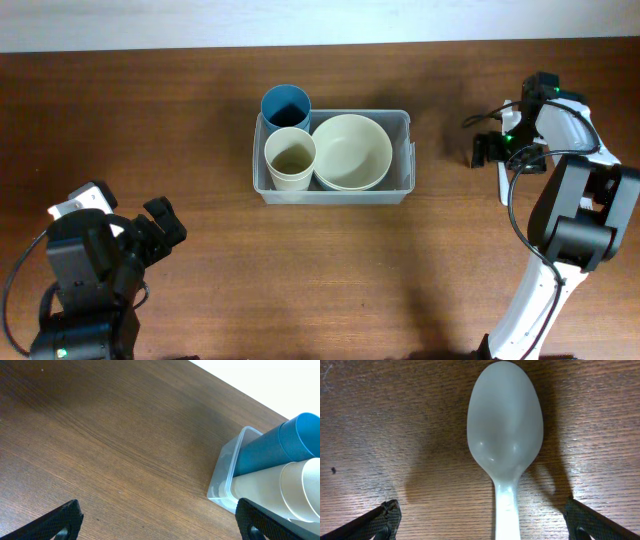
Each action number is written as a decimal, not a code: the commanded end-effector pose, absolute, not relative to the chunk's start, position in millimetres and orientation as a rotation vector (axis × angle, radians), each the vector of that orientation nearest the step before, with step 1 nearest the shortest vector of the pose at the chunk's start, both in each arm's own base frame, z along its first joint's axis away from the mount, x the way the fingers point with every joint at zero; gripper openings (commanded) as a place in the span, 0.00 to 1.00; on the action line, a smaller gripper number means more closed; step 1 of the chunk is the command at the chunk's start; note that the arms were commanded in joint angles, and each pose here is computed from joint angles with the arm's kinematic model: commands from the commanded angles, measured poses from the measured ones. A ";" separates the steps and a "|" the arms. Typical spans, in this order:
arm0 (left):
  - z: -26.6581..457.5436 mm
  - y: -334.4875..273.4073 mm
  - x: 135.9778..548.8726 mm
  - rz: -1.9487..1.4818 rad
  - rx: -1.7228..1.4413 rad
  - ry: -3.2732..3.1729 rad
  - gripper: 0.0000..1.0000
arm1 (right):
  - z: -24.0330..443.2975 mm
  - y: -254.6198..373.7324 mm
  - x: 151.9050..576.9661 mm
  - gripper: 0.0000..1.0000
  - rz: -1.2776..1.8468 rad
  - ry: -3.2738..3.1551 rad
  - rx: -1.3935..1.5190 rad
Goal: Pack container
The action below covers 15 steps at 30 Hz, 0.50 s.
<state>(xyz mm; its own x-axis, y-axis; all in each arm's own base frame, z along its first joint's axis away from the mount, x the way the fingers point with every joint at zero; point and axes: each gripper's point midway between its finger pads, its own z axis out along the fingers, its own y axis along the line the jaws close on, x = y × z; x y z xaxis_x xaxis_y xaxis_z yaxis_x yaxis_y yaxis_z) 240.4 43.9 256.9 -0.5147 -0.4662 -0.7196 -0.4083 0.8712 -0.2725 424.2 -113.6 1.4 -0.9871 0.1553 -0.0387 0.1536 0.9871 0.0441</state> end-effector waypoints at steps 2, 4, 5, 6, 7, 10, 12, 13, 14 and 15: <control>255.1 43.9 240.0 -0.094 -0.642 2.175 1.00 | -15.7 -111.8 411.1 0.74 0.068 3.142 0.270; 255.1 43.9 240.0 -0.094 -0.642 2.175 1.00 | -15.7 -111.8 410.9 0.63 0.068 3.142 0.270; 255.1 43.9 240.0 -0.093 -0.642 2.175 1.00 | -15.7 -111.8 410.8 0.57 0.068 3.143 0.270; 255.1 43.9 240.0 -0.094 -0.642 2.175 0.99 | -15.7 -111.6 410.5 0.52 0.069 3.144 0.271; 255.1 43.9 240.0 -0.094 -0.642 2.175 1.00 | -15.6 -111.5 410.3 0.48 0.070 3.145 0.271; 255.1 43.9 240.0 -0.094 -0.642 2.175 1.00 | -15.6 -111.5 410.0 0.34 0.069 3.146 0.272; 255.1 43.9 240.0 -0.093 -0.642 2.175 1.00 | -15.6 -111.9 410.0 0.22 0.066 3.145 0.288; 255.1 43.9 240.0 -0.094 -0.642 2.175 0.99 | -15.6 -113.0 409.8 0.17 0.056 3.145 0.302; 255.1 43.9 240.0 -0.093 -0.642 2.175 0.99 | -15.6 -113.5 409.6 0.11 0.051 3.145 0.306; 255.1 43.9 240.0 -0.094 -0.642 2.175 1.00 | -15.6 -113.5 409.6 0.08 0.051 3.145 0.307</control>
<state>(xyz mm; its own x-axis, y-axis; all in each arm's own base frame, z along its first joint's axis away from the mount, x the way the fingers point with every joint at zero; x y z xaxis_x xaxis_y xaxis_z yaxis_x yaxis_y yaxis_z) 240.5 43.9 257.0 -0.5144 -0.4662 -0.7198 -0.4081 0.8713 -0.2726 418.0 -128.5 -0.6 -0.9823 0.1857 -0.0259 0.1862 0.9824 -0.0167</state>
